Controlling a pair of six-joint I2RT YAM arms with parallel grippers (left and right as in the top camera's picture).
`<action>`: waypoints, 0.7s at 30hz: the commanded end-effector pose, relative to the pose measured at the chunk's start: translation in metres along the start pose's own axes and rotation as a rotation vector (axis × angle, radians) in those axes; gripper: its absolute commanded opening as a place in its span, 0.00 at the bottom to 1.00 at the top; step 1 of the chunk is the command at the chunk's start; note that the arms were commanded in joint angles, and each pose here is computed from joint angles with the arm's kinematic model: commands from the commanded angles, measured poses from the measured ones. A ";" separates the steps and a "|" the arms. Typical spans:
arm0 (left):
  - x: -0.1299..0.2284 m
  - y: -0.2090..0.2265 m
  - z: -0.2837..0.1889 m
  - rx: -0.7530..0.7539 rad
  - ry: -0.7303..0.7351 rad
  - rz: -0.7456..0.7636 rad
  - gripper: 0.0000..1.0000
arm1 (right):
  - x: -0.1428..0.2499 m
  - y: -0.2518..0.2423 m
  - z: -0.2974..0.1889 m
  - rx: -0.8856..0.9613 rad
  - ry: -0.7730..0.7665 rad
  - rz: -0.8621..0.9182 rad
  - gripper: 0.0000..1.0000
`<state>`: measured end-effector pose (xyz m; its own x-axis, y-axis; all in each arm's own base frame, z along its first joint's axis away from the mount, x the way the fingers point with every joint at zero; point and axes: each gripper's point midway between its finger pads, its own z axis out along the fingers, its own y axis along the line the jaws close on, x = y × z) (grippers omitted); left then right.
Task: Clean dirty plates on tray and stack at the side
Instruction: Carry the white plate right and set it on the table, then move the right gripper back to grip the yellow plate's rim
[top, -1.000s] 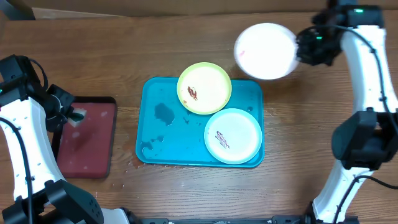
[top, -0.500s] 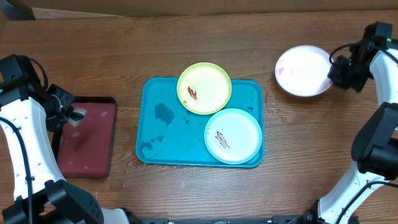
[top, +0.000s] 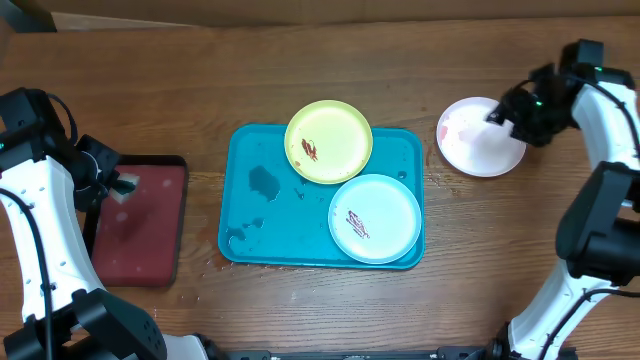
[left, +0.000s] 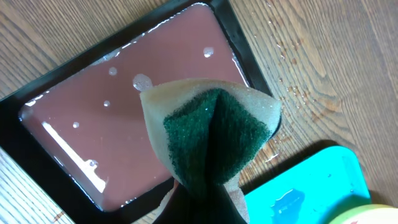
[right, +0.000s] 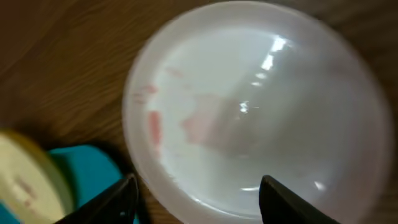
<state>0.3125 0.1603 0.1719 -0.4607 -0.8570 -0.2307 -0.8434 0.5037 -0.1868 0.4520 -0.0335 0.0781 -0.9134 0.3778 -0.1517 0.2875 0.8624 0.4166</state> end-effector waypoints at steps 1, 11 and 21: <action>0.003 -0.008 -0.003 0.035 0.004 0.024 0.04 | 0.015 0.079 0.011 -0.180 0.021 -0.195 0.64; 0.004 -0.009 -0.004 0.041 0.009 0.047 0.04 | 0.048 0.173 0.081 0.126 -0.111 -0.557 0.94; 0.003 -0.009 -0.004 0.041 0.009 0.048 0.04 | 0.064 0.187 0.118 0.203 -0.137 -0.588 0.97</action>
<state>0.3151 0.1565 0.1722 -0.4827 -0.8468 -0.2236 -0.8263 0.5249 -0.2042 0.4735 0.2093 0.0507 -0.8883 -0.1864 -0.4198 -0.2586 0.9583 0.1217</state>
